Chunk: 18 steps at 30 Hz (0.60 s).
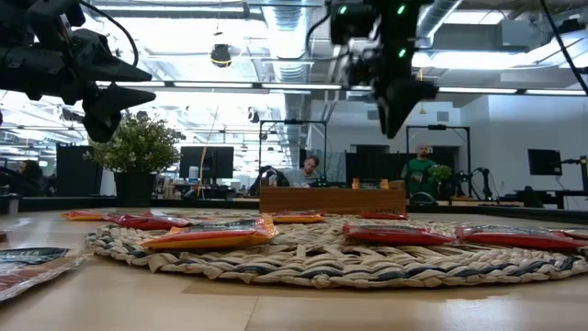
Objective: Pick & Place Tea
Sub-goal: Put the orange tea bag into the right section of the wooden organizer
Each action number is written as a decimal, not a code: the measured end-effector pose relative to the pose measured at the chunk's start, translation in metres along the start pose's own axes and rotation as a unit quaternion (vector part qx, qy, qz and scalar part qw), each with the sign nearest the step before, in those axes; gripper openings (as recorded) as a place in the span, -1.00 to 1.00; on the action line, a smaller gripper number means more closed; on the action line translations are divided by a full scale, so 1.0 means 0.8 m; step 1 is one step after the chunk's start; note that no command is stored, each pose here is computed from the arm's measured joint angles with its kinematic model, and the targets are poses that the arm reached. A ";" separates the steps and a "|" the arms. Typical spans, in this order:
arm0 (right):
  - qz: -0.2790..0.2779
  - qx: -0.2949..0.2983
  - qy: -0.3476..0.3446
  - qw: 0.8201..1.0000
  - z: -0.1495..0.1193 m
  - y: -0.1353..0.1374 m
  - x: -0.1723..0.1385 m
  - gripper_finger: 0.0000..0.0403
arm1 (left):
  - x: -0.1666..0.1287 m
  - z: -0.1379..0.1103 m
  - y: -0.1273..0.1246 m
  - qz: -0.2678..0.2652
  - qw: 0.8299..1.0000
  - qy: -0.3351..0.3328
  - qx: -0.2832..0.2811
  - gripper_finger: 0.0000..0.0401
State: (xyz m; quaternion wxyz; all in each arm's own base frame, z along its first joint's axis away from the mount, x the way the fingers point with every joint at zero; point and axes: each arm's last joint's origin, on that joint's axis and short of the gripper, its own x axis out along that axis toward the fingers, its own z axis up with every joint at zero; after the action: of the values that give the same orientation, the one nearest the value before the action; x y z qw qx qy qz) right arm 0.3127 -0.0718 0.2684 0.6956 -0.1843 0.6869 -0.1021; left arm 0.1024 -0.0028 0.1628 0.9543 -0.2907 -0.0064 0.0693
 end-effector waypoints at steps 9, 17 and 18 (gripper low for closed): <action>0.088 0.174 -0.142 0.970 -0.091 -0.020 -0.059 -0.44 | 0.000 0.001 -0.001 -0.003 1.000 -0.004 -0.001 -0.35; 0.094 0.331 -0.287 0.894 -0.165 0.016 -0.041 -0.44 | -0.002 0.020 -0.010 -0.023 0.995 -0.085 -0.035 -0.35; 0.096 0.348 -0.309 0.880 -0.171 0.022 -0.038 -0.44 | -0.003 0.023 -0.012 -0.025 0.995 -0.090 -0.030 -0.35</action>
State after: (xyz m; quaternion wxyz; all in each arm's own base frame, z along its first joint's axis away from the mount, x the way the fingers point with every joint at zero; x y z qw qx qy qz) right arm 0.1742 -0.0600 0.2907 0.8980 0.1140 0.3722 -0.2050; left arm 0.1005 -0.0009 0.1832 0.9420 -0.3120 -0.1014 0.0711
